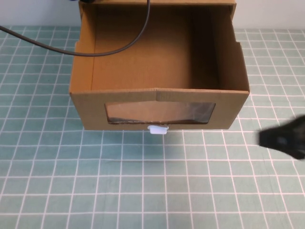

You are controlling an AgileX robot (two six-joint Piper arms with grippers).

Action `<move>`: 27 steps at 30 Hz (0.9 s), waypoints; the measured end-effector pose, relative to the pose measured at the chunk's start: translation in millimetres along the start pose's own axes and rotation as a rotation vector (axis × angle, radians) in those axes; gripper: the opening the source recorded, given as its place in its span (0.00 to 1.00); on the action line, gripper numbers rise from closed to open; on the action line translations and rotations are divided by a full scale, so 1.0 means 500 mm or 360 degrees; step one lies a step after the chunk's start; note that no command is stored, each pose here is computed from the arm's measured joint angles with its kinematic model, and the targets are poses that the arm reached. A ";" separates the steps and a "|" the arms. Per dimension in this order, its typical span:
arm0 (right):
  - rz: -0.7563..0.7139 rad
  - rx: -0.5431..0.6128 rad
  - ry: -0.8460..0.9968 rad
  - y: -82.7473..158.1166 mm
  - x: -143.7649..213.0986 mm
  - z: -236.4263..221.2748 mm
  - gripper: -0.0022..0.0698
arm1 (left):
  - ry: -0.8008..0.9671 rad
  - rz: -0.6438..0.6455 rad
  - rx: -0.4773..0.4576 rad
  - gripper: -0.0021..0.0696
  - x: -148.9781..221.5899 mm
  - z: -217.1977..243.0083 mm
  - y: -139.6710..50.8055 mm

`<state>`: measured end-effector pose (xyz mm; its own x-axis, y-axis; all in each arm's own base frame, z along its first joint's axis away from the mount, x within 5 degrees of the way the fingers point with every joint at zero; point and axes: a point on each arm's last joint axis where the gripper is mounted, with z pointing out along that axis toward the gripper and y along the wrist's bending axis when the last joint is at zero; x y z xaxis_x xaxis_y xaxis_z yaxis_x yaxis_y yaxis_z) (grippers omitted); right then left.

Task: Close the shoe box
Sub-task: Close the shoe box with your right arm

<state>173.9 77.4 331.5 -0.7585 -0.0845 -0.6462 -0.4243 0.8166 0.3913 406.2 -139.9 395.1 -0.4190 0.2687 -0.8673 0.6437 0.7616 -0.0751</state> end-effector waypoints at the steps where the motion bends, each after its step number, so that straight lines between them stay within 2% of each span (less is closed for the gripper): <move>1: -0.0048 -0.0039 0.0000 0.015 -0.012 0.012 0.01 | 0.0000 0.0000 0.0000 0.02 0.000 0.000 0.000; 5: -0.0213 -0.0171 -0.0012 0.088 -0.047 0.068 0.01 | 0.0000 0.0000 0.0000 0.02 0.000 0.000 0.000; 10: -0.0306 -0.0226 -0.0048 0.144 -0.081 0.141 0.01 | 0.0000 0.0000 0.0000 0.02 0.000 0.000 0.000; 16: -0.0302 -0.0197 -0.0136 0.153 -0.133 0.199 0.01 | 0.0000 0.0000 0.0000 0.02 0.000 0.000 0.000; 27: -0.0333 -0.0135 -0.0326 0.156 -0.199 0.249 0.01 | 0.0000 0.0000 0.0000 0.02 0.000 0.000 0.000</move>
<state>278.0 220.6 344.8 -0.5384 -0.1221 -0.8338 -0.6072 0.7423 0.2834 406.2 -139.9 395.1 -0.4190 0.2687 -0.8673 0.6437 0.7616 -0.0751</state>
